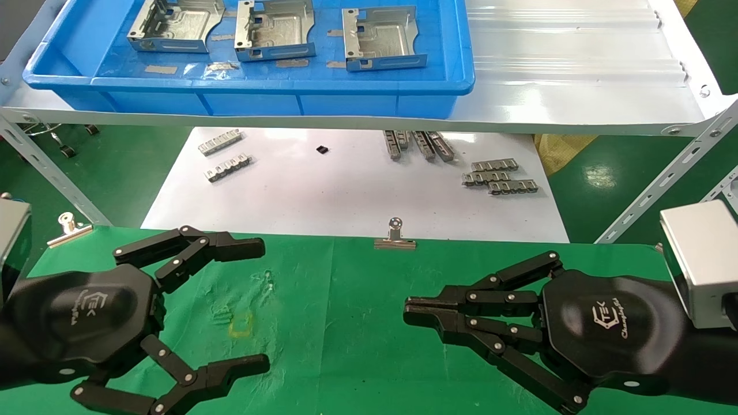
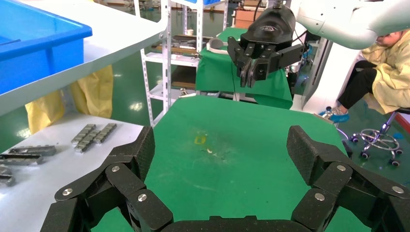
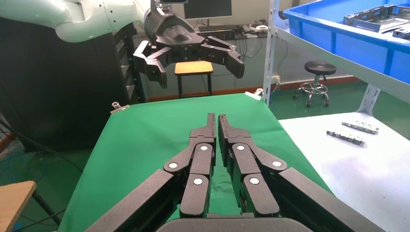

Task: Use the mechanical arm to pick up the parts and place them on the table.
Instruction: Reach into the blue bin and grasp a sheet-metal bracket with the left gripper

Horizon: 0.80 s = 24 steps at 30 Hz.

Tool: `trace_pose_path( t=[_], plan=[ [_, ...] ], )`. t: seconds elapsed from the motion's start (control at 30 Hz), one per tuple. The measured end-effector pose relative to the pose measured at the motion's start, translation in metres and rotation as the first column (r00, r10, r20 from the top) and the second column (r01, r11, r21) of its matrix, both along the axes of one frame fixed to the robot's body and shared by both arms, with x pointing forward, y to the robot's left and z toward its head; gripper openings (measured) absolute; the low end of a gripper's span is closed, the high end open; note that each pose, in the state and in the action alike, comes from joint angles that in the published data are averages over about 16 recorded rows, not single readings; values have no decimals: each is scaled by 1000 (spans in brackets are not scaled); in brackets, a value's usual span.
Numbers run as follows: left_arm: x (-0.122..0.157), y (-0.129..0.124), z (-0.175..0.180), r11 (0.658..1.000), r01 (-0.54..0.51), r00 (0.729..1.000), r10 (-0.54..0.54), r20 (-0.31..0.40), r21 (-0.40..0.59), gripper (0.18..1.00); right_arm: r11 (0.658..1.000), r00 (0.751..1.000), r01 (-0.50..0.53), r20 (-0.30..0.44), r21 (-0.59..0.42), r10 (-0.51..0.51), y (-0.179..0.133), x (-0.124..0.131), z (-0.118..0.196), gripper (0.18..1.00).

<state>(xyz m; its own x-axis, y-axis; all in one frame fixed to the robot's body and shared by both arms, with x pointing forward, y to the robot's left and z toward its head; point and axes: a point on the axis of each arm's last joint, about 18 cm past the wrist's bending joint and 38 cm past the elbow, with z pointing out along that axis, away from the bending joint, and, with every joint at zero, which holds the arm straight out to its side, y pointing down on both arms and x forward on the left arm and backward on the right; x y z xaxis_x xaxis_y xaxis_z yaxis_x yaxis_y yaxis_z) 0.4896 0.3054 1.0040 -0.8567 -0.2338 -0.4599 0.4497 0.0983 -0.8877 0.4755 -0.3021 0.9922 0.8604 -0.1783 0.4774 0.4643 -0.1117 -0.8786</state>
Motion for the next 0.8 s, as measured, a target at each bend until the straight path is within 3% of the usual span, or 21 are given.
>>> trace_pose_path(
  t=[0.23, 0.57, 0.8],
  plan=[
    [38, -7, 38, 996, -78, 997, 78, 13, -34, 1001, 1000, 1000, 0, 0, 0, 0, 0, 0, 0, 208],
    [116, -23, 128, 959, -245, 967, 251, 28, -141, 1001, 1000, 1000, 0, 0, 0, 0, 0, 0, 0, 191],
    [137, -31, 173, 936, -289, 952, 303, 44, -203, 1001, 1000, 1000, 0, 0, 0, 0, 0, 0, 0, 191]
  ],
)
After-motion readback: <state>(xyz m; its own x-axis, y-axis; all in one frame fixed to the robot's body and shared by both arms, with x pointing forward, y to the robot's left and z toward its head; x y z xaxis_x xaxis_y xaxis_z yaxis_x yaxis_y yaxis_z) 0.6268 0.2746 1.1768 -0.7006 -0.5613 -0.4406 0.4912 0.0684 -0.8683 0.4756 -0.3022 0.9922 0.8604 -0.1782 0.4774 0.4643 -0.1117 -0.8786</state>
